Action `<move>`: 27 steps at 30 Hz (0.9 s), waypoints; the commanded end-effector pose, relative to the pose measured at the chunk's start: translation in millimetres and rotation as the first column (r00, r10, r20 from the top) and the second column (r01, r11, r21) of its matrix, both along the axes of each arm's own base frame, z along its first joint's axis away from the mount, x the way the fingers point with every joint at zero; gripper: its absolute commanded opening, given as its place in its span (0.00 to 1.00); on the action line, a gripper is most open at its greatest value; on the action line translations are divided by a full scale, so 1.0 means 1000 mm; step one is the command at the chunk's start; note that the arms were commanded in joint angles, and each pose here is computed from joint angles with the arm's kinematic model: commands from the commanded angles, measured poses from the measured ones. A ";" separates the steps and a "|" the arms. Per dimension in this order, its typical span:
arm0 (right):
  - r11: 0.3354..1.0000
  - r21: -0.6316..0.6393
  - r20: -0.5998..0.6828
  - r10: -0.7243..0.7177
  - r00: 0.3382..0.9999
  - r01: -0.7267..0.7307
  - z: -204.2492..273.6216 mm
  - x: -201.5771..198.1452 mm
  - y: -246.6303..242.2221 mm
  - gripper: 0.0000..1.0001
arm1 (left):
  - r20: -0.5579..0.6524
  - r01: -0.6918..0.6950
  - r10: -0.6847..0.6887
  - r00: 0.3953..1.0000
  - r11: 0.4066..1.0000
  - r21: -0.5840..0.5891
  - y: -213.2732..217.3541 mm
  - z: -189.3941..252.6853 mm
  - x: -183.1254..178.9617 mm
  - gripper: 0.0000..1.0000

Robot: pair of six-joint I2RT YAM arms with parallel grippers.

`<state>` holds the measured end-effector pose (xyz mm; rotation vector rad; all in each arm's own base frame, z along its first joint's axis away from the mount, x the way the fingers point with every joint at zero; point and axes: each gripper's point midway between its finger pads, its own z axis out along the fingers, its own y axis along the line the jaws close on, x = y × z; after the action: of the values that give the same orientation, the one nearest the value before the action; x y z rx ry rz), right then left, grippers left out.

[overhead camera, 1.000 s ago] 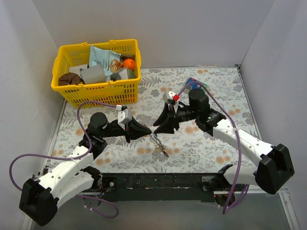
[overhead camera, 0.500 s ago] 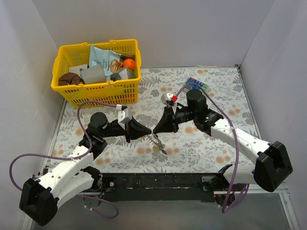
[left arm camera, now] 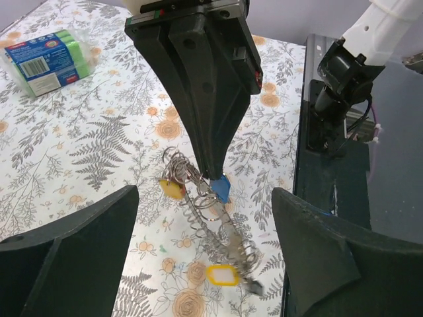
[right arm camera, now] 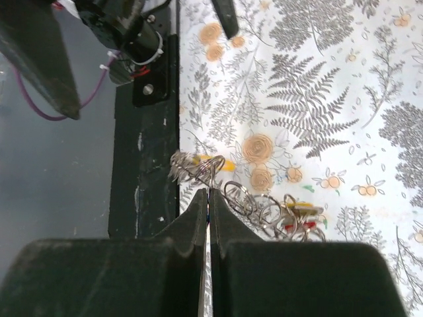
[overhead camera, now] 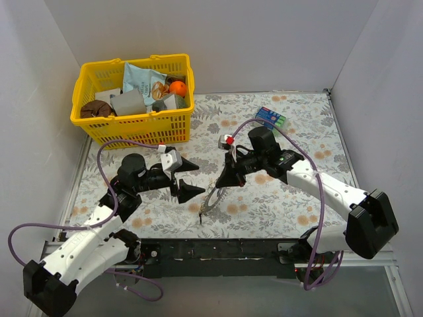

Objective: Put the keys on the keyring

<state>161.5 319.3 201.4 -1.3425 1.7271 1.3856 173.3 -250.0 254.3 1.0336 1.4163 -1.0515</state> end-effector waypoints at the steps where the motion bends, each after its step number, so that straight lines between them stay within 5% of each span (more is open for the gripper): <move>1: 0.996 -0.078 0.050 -0.039 0.998 0.043 0.004 0.012 -0.005 0.01 | 0.024 -0.037 0.035 0.999 0.997 0.067 0.005 -0.002 0.007 0.81; 16: 0.944 -0.295 -0.136 -0.192 0.972 0.145 -0.073 -0.030 -0.053 0.01 | -0.109 0.122 -0.115 0.987 0.990 0.069 -0.023 -0.032 0.009 0.76; 27: 0.903 -0.398 -0.118 -0.227 0.967 0.163 -0.089 -0.026 -0.065 0.01 | -0.182 0.293 -0.274 0.944 0.952 0.089 -0.070 -0.072 -0.019 0.65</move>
<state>131.1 251.0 102.7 -1.2082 2.2971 1.1117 168.1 -304.6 184.3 1.2273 1.5886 -1.2533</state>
